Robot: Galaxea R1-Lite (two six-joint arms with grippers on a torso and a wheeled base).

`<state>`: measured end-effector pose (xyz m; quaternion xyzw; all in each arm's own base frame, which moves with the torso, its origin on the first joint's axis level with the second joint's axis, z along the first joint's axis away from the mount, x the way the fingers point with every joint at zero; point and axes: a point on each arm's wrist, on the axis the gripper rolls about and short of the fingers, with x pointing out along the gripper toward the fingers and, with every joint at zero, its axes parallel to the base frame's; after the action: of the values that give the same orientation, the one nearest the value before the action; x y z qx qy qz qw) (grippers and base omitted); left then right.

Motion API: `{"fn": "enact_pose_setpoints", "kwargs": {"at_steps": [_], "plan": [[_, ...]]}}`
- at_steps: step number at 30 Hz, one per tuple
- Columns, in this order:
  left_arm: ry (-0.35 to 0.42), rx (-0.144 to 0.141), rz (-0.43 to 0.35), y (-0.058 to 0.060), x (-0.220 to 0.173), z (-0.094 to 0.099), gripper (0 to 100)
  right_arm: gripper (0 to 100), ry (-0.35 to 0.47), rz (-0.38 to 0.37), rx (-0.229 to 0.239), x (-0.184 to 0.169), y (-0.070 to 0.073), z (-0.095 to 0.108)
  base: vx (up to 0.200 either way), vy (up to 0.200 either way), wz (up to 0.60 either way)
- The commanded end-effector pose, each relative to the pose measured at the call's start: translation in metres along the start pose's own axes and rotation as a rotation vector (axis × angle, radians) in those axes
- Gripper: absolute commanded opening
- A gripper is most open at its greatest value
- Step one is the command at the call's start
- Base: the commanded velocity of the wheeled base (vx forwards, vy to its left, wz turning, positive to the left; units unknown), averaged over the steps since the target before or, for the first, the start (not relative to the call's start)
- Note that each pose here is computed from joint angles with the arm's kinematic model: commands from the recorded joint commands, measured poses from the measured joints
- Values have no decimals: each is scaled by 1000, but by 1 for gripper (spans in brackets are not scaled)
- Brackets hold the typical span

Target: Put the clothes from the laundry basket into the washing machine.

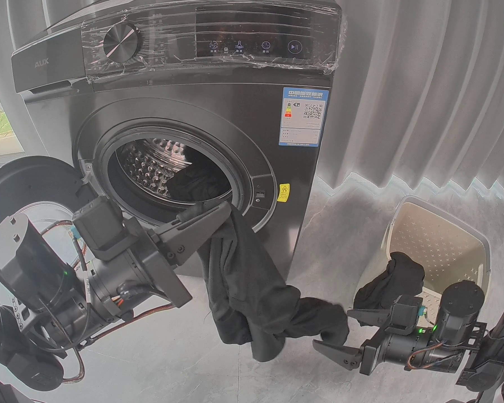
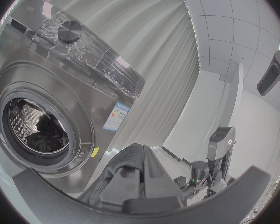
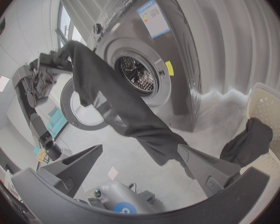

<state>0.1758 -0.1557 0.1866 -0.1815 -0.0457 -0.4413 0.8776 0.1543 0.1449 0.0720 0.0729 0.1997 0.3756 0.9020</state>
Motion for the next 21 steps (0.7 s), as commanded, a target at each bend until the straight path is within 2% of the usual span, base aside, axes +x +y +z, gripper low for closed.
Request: {"fn": "enact_pose_setpoints", "kwargs": {"at_steps": [1, 7, 11, 21], "plan": [[-38, 9, -9, -1, 1, 6, 0, 100, 128, -45, 12, 2, -8, -24, 0, 0, 0], [-68, 15, -18, -2, 1, 9, 0, 100, 135, -63, 21, 4, -13, -25, 0, 0, 0], [-70, 17, -19, -2, 1, 10, 0, 100, 86, -46, -6, 5, -12, -21, 0, 0, 0], [-89, 19, -23, -3, 3, 13, 0, 100, 24, -26, -12, 15, -10, -10, 0, 0, 0]]}}
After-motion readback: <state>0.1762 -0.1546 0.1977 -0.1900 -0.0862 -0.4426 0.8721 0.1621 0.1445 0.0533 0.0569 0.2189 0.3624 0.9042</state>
